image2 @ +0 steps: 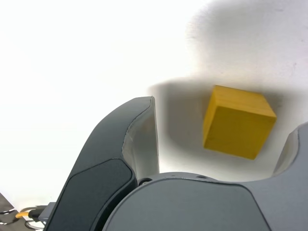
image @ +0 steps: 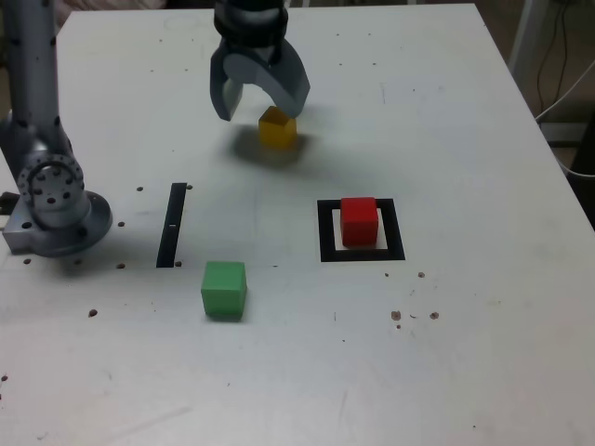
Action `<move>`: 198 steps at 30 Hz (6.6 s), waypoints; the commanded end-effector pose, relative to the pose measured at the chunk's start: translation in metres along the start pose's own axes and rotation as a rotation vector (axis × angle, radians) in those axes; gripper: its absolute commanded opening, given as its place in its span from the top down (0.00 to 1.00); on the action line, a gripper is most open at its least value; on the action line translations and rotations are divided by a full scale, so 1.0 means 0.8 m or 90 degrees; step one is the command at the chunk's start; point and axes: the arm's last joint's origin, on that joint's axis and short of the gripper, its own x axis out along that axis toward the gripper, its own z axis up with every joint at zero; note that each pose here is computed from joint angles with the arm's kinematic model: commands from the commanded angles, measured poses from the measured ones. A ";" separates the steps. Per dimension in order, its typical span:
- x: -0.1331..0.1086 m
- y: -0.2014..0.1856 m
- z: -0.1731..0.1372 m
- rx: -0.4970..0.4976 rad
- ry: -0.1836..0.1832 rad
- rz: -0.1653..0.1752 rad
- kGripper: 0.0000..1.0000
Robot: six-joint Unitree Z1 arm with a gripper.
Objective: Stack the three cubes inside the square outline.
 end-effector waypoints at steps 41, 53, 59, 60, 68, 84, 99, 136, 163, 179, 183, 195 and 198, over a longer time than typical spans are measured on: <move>0.020 0.003 0.036 0.029 -0.029 -0.015 0.64; 0.005 -0.004 0.030 0.033 -0.038 -0.013 0.67; -0.027 -0.031 0.035 0.053 -0.061 -0.012 0.67; -0.033 -0.038 0.037 0.055 -0.066 -0.011 0.67; -0.059 -0.091 0.040 0.017 -0.089 0.015 0.67; -0.108 -0.162 0.058 -0.153 -0.126 -0.019 0.67; -0.111 -0.219 0.141 -0.103 -0.088 -0.035 0.67; -0.088 -0.184 0.182 -0.123 -0.057 -0.068 0.62; -0.080 -0.183 0.180 -0.105 -0.074 -0.080 0.14; -0.105 -0.192 0.144 -0.106 -0.109 -0.080 0.01; -0.129 -0.204 0.101 -0.087 -0.117 -0.065 0.01; -0.123 -0.247 0.020 -0.071 -0.084 -0.035 0.01; -0.121 -0.267 0.007 -0.075 -0.086 -0.030 0.01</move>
